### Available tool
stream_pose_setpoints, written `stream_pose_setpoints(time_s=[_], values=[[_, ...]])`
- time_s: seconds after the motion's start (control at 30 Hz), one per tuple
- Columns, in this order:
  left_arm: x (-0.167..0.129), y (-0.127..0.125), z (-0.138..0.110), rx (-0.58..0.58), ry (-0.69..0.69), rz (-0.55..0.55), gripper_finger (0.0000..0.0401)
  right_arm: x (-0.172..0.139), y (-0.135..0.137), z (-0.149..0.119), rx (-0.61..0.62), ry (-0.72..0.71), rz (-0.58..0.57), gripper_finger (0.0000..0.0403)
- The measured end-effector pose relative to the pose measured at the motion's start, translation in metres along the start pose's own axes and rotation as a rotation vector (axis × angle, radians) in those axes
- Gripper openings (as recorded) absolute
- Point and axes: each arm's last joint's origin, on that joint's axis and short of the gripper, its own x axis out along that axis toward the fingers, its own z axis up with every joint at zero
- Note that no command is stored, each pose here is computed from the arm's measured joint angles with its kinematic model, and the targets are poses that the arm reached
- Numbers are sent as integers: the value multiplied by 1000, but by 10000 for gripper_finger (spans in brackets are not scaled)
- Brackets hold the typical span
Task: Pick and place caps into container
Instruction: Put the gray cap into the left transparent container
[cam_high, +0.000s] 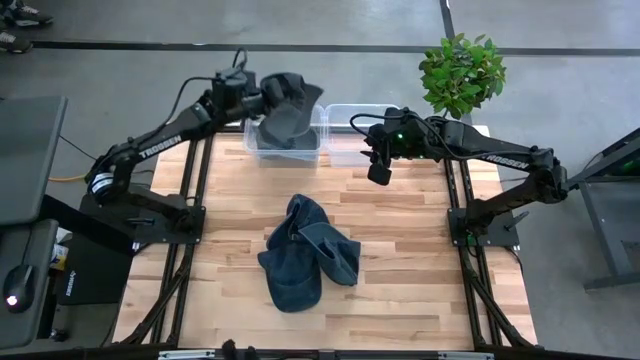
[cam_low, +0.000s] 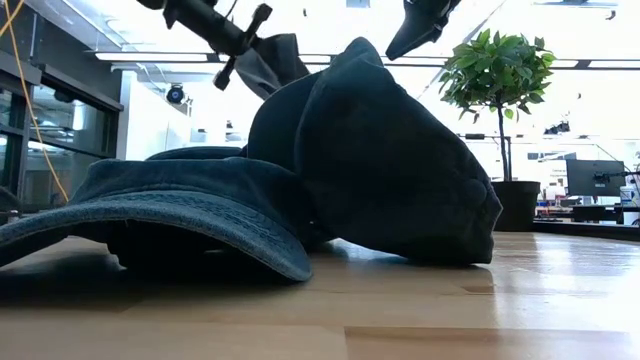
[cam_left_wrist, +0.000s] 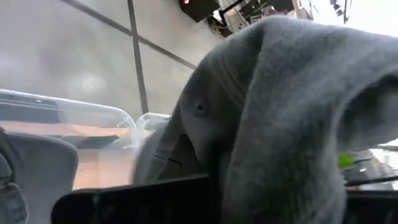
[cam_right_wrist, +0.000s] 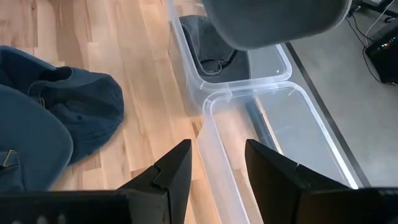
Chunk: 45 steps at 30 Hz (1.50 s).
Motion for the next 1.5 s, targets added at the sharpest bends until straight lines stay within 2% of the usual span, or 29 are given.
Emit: stream_pose_setpoints(time_s=[0.13, 0.23, 0.53, 0.87, 1.17, 1.4, 1.5], values=[[12, 16, 14, -71, 106, -40, 0, 0, 0, 0, -3, -1, -1, 145], [19, 24, 17, -110, 127, -29, 0, 0, 0, 1, -16, -5, -3, 145], [45, 52, 6, -177, 244, 99, 0, 0, 0, 1, -19, -7, -5, 145], [51, 69, -1, -181, 237, 267, 0, 0, 0, 0, -21, 5, -4, 145], [54, 71, -2, -175, 243, 270, 3, 0, 0, -1, -24, 15, -2, 145], [57, 61, 4, -181, 207, 145, 0, 0, 0, -1, -28, 16, -11, 145], [58, 63, 2, -198, 217, 164, 0, 0, -1, -2, -31, 18, -23, 145]])
